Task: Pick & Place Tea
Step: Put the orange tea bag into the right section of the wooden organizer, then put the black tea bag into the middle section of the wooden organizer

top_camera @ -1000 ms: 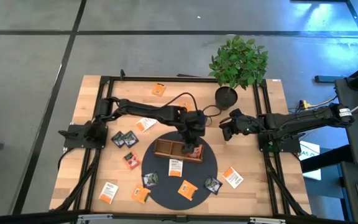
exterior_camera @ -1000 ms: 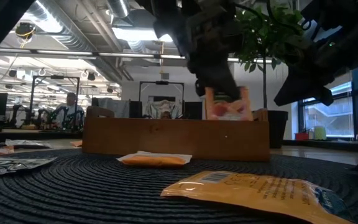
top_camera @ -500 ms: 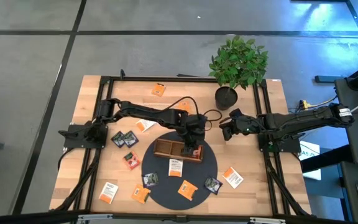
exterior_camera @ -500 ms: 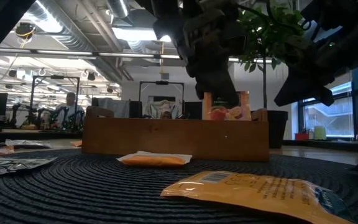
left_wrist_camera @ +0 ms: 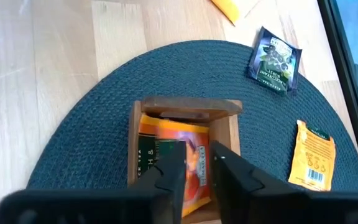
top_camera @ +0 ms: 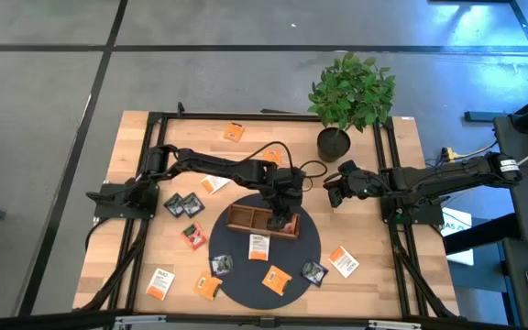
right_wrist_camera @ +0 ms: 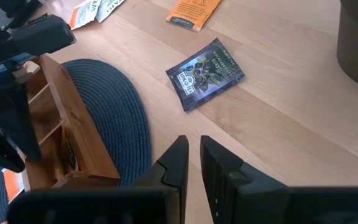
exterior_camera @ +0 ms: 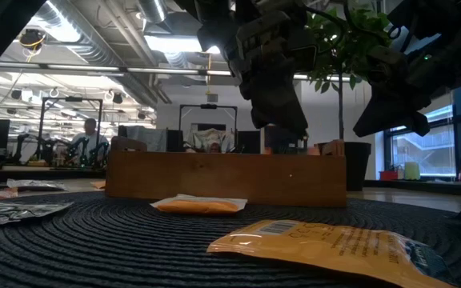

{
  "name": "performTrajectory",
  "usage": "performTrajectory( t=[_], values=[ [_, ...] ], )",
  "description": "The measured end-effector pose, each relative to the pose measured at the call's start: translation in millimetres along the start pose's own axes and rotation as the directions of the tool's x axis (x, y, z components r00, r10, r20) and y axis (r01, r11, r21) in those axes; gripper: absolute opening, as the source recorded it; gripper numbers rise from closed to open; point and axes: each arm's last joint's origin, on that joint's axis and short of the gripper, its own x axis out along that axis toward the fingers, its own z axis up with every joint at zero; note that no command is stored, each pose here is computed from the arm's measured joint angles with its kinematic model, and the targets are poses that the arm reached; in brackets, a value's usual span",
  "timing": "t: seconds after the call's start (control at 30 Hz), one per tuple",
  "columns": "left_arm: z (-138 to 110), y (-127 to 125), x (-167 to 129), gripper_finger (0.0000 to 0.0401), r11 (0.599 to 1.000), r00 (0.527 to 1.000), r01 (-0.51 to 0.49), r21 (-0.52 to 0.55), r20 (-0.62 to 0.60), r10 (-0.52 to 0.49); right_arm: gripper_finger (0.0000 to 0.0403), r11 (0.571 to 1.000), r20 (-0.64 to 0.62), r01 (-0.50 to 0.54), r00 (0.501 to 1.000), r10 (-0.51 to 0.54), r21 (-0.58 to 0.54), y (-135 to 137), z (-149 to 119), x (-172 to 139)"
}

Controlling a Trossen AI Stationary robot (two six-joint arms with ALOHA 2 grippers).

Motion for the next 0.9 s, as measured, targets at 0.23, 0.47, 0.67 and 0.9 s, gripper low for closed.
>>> performTrajectory(
  t=[0.23,0.47,0.67,0.9],
  values=[
    [2.6,12.7,-9.4,0.0115,0.999,1.000,-0.017,-0.047,-0.006,0.017,0.0046,1.000,0.000,0.000,1.000,0.000,0.000,0.0,0.0,0.0],
    [4.0,42.8,-32.8,0.0119,0.990,0.999,-0.041,-0.133,-0.035,0.037,0.0046,0.999,0.011,-0.014,1.000,0.013,0.042,1.3,1.1,0.0],
    [-2.9,77.3,-46.3,0.0117,0.981,1.000,0.007,-0.196,0.001,-0.007,0.0046,0.997,0.030,-0.037,0.999,0.035,0.074,3.5,3.0,-0.1],
    [8.2,102.7,-49.5,0.0120,0.978,0.983,-0.072,-0.196,0.150,0.102,0.0053,0.991,0.214,-0.071,0.976,0.046,0.114,11.3,15.0,-0.8]
  ],
)
